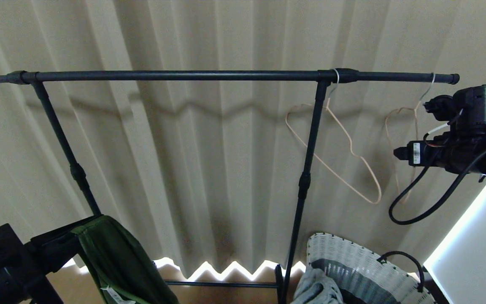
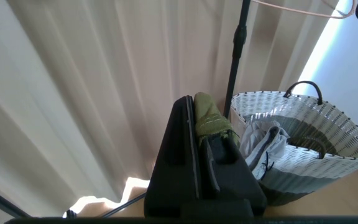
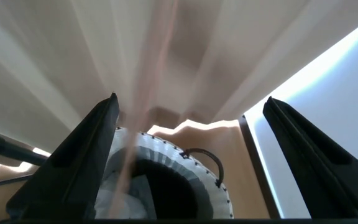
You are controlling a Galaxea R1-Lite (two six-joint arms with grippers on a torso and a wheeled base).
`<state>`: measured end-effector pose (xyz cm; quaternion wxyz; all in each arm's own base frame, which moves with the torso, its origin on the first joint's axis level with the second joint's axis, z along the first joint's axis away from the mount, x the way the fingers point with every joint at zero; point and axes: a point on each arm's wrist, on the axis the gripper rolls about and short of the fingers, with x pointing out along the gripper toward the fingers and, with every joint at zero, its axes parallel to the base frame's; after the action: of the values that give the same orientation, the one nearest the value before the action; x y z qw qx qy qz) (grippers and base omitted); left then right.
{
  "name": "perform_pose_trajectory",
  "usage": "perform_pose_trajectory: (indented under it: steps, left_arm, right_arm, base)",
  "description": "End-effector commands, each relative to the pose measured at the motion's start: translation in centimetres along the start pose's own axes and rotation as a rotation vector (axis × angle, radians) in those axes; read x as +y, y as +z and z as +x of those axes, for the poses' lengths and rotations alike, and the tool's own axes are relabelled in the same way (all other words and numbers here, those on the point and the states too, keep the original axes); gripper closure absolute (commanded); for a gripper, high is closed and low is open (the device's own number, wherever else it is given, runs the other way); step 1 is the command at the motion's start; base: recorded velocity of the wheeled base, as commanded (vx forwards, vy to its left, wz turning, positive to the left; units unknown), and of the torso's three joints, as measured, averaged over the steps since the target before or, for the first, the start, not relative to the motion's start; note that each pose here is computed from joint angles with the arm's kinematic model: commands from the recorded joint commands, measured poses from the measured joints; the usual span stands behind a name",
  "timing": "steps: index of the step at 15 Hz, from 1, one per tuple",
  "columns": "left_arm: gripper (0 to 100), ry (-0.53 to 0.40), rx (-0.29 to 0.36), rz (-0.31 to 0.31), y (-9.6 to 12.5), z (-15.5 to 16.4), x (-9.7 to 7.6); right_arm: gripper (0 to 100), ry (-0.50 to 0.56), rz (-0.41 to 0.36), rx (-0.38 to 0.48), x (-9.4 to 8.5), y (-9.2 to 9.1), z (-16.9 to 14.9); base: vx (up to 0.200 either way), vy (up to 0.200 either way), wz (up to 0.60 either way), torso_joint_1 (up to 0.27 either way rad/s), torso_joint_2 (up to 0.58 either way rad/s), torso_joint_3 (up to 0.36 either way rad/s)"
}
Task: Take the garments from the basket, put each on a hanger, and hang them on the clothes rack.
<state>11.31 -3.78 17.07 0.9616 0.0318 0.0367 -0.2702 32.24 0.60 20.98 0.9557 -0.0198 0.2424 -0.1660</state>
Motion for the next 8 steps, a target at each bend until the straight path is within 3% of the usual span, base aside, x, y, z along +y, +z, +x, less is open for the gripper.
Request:
perform_pose_trajectory:
  steps: [1, 2, 8]
  left_arm:
    - [100, 0.001, -0.010, 0.002, 0.14, -0.12, -0.02]
    - [100, 0.001, -0.011, 0.003, 0.16, -0.14, -0.03]
    - [100, 0.003, -0.024, 0.006, 0.33, -0.36, -0.06]
  right_arm:
    - [0, 0.001, 0.000, -0.003, -0.14, -0.05, -0.39]
    - [100, -0.001, 0.000, 0.000, -0.20, -0.18, -0.38]
    - [100, -0.004, 0.011, -0.006, -0.50, -0.08, -0.79]
  base:
    - [0.000, 0.000, 0.00, 0.000, 0.00, 0.000]
    - [0.000, 0.000, 0.00, 0.000, 0.00, 0.000]
    - [0.000, 0.000, 0.00, 0.000, 0.00, 0.000]
